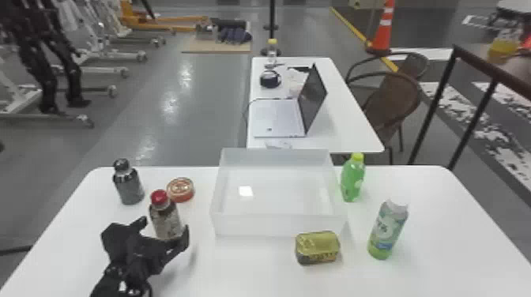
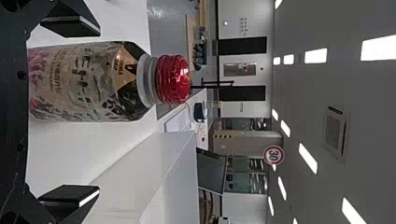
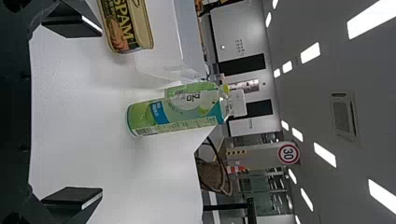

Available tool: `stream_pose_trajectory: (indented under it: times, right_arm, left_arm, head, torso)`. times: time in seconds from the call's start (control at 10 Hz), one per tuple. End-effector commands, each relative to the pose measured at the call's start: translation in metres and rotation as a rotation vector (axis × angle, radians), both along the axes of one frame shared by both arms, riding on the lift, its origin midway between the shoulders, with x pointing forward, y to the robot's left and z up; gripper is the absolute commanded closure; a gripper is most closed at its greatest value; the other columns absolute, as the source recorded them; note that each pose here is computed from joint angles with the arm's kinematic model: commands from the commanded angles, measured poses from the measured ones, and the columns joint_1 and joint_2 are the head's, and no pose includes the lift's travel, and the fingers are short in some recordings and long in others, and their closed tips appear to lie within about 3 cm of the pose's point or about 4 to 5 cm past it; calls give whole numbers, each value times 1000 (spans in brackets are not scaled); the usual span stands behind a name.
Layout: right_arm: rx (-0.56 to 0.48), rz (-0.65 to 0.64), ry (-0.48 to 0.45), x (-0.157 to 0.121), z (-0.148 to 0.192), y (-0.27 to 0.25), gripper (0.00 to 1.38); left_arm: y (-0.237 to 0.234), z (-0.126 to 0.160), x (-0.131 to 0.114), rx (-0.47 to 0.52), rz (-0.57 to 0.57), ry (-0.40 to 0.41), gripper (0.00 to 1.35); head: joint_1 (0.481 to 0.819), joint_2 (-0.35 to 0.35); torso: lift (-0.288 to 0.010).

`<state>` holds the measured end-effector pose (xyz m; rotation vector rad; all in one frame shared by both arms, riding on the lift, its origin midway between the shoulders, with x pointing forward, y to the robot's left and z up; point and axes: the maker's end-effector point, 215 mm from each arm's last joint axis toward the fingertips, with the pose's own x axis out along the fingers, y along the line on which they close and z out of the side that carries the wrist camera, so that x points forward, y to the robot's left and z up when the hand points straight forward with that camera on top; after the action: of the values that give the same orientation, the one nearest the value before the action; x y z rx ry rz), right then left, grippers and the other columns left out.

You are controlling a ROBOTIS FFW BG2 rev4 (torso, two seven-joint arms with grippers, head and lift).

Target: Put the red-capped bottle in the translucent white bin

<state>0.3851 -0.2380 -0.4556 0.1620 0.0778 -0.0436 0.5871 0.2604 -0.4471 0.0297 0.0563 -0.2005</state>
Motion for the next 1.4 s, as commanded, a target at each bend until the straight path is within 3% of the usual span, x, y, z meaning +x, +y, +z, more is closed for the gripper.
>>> stream_pose_trajectory:
  times: [0.0,0.5,0.6,0.7,0.8,1.1,1.3]
  right_arm:
    - [1,1,-1,1,0,1,96]
    - [8,10,-6,5,0,2,96]
    - [9,9,-5,5,-1,1,96]
    - [9,11,-7,5,0,2,96]
    - [10,10,-8,5,0,2,96]
    - [10,11,-5,4,-1,2,96]
    - [11,11,-5,4,-1,2,96]
  left_arm:
    - [-5,2,10,-2,-13,1,114]
    - [4,-16,27,22,18,54,130]
    - [8,-16,29,55,27,52,328]
    - [10,-15,30,73,36,47,822]
    - [13,-17,28,76,53,44,944]
    - [11,-5,21,64,62,2,944]
    - [3,35,6,46,89,-68,946]
  head:
    - [549,0]
    - [549,0]
    - [549,0]
    - [549,0]
    - [549,0]
    - [549,0]
    - [549,0]
  torso:
    - [-100]
    - [-100]
    - [-100]
    - [-100]
    - [-100]
    - [-100]
    - [-100]
